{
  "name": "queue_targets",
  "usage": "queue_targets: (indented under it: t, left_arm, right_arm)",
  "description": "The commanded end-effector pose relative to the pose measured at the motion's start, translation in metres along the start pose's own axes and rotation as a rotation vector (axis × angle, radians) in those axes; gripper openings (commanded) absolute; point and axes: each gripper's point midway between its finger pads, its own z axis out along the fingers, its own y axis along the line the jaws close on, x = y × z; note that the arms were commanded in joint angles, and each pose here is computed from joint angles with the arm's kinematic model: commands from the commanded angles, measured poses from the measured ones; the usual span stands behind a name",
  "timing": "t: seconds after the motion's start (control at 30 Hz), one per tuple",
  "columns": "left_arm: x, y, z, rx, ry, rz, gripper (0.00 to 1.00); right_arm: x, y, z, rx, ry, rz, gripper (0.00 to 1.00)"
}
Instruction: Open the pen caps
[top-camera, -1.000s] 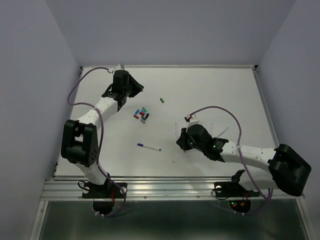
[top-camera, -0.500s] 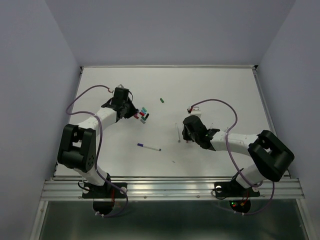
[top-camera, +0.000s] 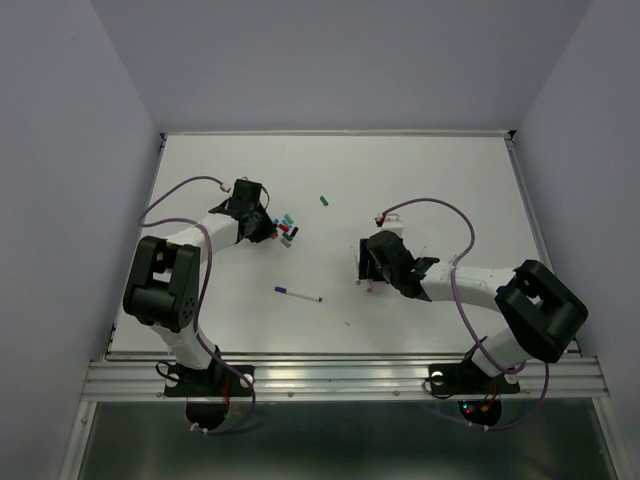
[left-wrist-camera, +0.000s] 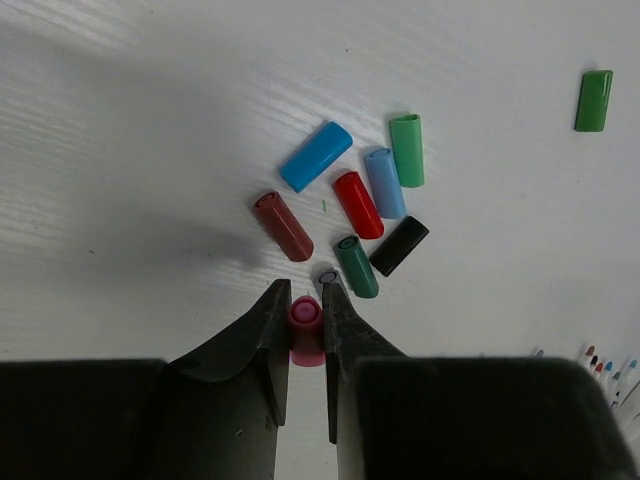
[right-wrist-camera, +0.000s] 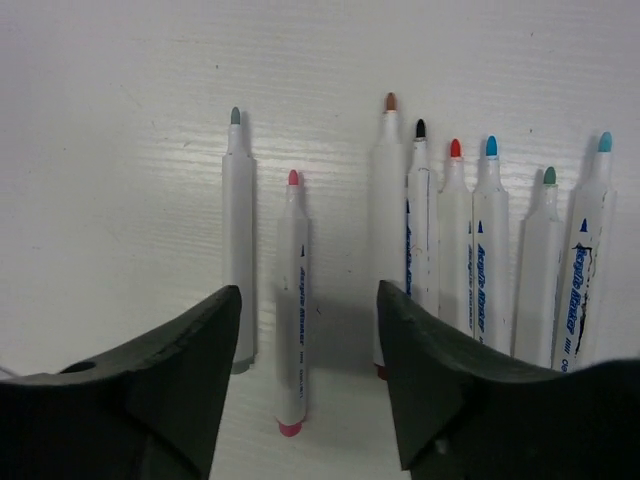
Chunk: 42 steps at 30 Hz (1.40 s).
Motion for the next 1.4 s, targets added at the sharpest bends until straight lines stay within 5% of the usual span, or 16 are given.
queue_targets:
  t: [0.0,0.2,0.27,0.33,0.37,0.9,0.93,0.97,1.07,1.37]
  left_arm:
    - [-0.003,-0.002,0.0,-0.006,-0.011,0.015,0.02]
    - [0.002,0.0,0.004,-0.01,0.008,0.009,0.09]
    - [0.003,0.0,0.004,-0.011,0.014,0.008,0.2]
    - [0.005,0.001,0.005,-0.012,0.019,0.008,0.2]
    - [0.005,0.001,0.006,-0.012,0.019,0.01,0.32]
    - [0.004,-0.006,-0.005,0.018,0.026,0.017,0.43]
    - [-0.004,-0.01,-0.012,0.031,0.004,0.023,0.46]
    - [-0.01,-0.01,-0.017,0.018,-0.023,0.026,0.67]
    - [-0.03,-0.012,-0.039,-0.001,-0.099,0.022,0.95]
    - [-0.062,-0.012,-0.09,-0.007,-0.259,-0.024,0.99]
  right_arm:
    - [-0.032,0.011,-0.012,-0.045,-0.08,-0.002,0.68]
    - [-0.037,0.043,-0.03,-0.26,-0.092,-0.077,0.91]
    - [-0.038,0.052,-0.035,-0.323,-0.098,-0.099,0.99]
    - [-0.038,0.065,-0.043,-0.411,-0.108,-0.133,1.0]
    - [-0.038,0.068,-0.046,-0.437,-0.113,-0.145,1.0]
    - [0.0,0.134,-0.074,-0.754,-0.056,-0.462,1.0]
    - [0.004,0.136,-0.074,-0.76,-0.055,-0.511,1.0]
    - [0.01,0.145,-0.078,-0.783,-0.05,-0.551,1.0]
    - [0.016,0.159,-0.073,-0.797,-0.038,-0.611,1.0]
    - [0.033,0.198,-0.038,-0.743,-0.034,-0.756,1.0]
